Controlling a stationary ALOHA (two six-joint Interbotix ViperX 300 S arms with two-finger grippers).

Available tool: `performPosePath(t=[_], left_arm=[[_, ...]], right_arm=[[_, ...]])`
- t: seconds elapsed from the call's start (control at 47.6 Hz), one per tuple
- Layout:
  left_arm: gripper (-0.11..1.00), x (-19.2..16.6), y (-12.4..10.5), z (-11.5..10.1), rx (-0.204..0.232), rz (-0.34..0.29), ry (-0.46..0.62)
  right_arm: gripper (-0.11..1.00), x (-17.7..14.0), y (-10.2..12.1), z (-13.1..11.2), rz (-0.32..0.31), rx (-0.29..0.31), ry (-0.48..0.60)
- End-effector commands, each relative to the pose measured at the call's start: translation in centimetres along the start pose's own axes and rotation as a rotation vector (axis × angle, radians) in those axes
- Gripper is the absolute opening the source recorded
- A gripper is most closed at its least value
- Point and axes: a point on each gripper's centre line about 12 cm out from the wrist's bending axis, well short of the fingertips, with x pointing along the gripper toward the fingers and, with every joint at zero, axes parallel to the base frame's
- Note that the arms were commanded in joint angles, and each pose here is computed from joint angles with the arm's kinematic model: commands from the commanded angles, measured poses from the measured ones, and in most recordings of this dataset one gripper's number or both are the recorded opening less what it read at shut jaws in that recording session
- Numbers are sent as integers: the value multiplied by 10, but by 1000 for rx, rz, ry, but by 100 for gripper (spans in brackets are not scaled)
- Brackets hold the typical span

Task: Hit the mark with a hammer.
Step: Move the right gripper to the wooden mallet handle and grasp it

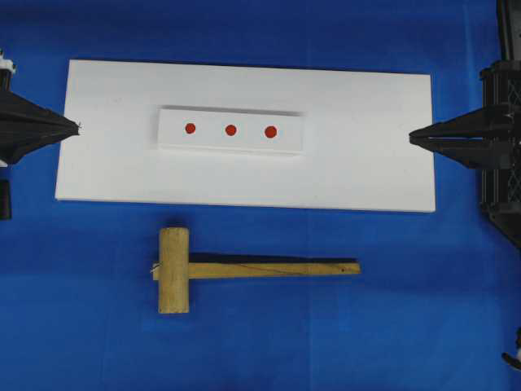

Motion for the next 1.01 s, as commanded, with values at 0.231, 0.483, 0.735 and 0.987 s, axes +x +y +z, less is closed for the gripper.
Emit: performPosePath(t=[0.231,0.483,0.735,0.987], left_arm=[[0,2,-1,3,-45,-5,0],[0,2,-2,-1,-46,-6,29],[0,1,-1,-3,-46,-5,34],[0,1,-1,-5,-46,-4,40]], right_arm=[[-6,29,29,16,127,45,41],[-3,80,49,-4,161,109,207],[35,137,60,-53,132,175,408],[91,176,77,-116,127,192,554]])
